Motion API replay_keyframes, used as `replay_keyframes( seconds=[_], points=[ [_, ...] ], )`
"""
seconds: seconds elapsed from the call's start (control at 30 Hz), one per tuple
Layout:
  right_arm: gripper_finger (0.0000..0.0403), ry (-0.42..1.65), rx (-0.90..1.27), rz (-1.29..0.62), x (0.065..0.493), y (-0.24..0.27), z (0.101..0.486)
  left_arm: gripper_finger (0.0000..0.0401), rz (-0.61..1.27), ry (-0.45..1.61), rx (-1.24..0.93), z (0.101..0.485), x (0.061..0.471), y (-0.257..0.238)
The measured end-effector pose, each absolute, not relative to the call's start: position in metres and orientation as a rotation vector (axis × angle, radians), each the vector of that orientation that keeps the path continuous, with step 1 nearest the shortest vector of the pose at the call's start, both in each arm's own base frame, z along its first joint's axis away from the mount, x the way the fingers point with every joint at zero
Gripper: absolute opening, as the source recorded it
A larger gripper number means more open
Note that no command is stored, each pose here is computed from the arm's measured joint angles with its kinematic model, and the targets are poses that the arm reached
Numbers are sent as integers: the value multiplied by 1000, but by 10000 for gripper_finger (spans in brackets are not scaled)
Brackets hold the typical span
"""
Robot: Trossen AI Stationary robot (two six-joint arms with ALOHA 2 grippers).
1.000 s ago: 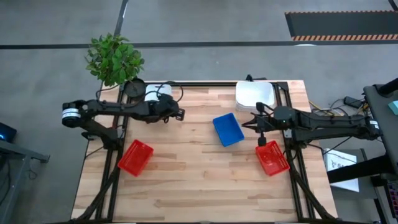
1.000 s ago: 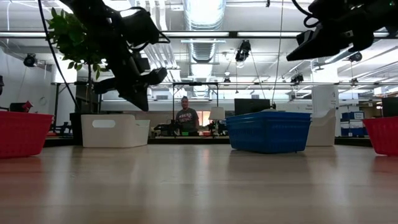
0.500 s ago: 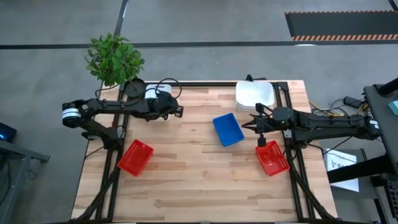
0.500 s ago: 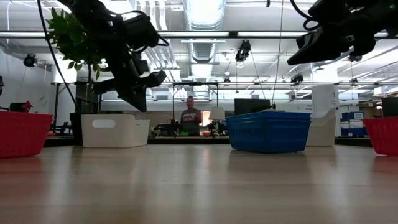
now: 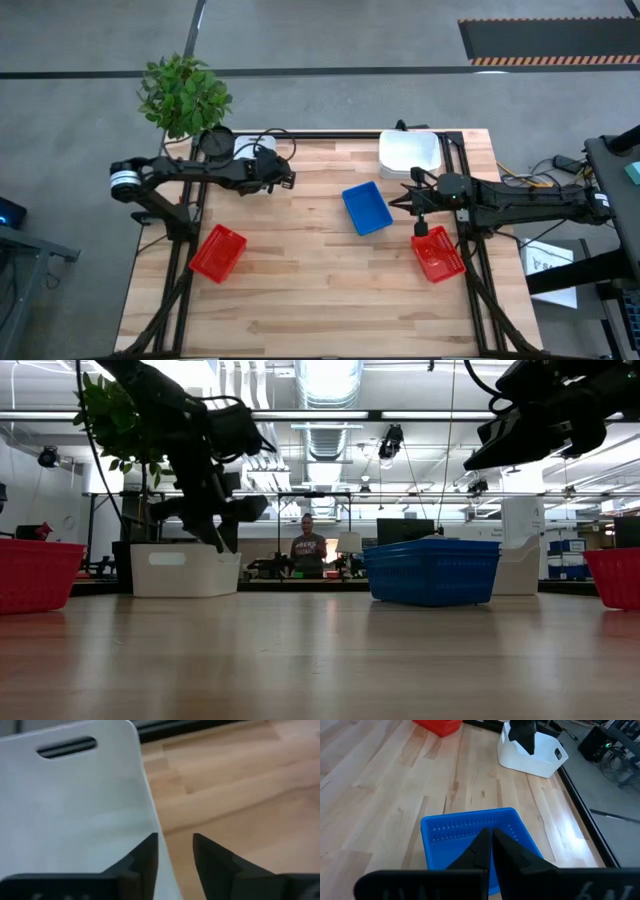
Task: Stack baskets by color
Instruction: Stack the left white bin on the stacked white bin
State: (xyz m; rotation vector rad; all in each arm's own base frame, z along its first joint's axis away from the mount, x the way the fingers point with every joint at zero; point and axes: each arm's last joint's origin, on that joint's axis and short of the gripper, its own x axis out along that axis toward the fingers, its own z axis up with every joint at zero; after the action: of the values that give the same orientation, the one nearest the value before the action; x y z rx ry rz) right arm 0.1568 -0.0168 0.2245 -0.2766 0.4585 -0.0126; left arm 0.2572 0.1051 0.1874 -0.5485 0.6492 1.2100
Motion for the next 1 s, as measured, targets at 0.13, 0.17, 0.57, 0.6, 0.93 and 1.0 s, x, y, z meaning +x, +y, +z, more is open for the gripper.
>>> replay_keyframes(
  seconds=[0.13,0.17,0.57,0.6,0.93,1.0],
  points=[
    [9,465,-275,-12,157,-17,222,138,1269,631,-499,181,260,108],
    [9,466,-272,-12,156,-17,222,143,1278,631,-491,180,261,108],
    [9,468,-258,-15,156,-17,220,152,1274,651,-445,164,270,114],
    [9,467,-257,-16,156,-17,221,152,1276,658,-444,163,270,114],
    [9,467,-250,-18,156,-17,220,152,1283,675,-444,155,272,116],
    [9,467,-247,-18,156,-17,220,152,1284,677,-444,154,272,116]
  ],
)
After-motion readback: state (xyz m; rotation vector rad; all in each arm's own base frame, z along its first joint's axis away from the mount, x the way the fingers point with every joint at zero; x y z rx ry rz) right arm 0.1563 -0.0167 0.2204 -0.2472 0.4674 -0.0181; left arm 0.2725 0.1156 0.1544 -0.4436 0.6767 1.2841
